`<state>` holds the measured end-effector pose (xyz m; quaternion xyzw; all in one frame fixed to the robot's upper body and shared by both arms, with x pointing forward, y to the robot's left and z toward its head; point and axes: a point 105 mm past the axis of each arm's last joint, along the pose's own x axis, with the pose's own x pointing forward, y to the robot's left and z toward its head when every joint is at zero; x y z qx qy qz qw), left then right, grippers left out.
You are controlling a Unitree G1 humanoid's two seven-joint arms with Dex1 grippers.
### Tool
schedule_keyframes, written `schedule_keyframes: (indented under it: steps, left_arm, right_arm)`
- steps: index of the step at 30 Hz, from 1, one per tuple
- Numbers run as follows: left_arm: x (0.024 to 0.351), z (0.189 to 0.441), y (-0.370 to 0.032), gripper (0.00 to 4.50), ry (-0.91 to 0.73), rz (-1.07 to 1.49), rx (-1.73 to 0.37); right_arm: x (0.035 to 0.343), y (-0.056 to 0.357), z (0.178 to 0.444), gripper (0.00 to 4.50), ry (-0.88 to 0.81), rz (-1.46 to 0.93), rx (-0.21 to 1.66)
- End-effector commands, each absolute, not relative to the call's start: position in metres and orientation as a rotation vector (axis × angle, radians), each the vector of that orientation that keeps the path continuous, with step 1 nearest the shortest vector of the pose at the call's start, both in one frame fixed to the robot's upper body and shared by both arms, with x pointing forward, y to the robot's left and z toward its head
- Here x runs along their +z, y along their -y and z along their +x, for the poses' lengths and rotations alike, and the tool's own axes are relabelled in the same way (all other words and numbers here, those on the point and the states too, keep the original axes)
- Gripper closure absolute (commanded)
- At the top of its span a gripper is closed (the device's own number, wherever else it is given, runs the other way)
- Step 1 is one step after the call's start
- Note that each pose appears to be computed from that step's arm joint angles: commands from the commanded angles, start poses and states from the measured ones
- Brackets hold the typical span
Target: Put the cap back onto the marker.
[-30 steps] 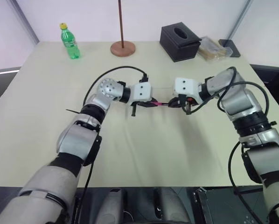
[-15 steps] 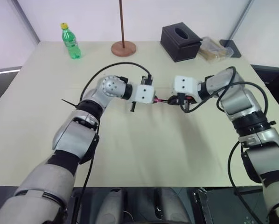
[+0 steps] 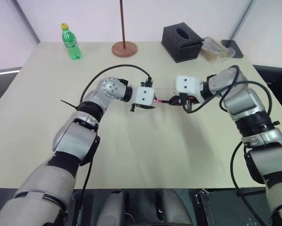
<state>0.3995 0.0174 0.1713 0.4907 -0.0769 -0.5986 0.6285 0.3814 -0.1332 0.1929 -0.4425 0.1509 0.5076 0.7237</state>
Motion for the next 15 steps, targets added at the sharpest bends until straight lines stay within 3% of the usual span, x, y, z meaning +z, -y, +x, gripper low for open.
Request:
schedule_keyframes:
  steps: [1, 9, 15]
  left_arm:
    - [0.193, 0.404, -0.015, 2.75, 0.242, 1.054, -1.32]
    - [0.211, 0.401, -0.019, 2.75, 0.253, 0.899, -1.358]
    - [0.203, 0.396, -0.052, 2.75, 0.101, 0.907, -1.446]
  right_arm:
    - [0.213, 0.132, 0.378, 4.5, -0.264, -1.007, 1.11]
    - [0.199, 0.144, 0.379, 4.5, -0.312, -1.027, 1.075]
    - [0.195, 0.165, 0.387, 4.5, -0.346, -1.012, 0.944]
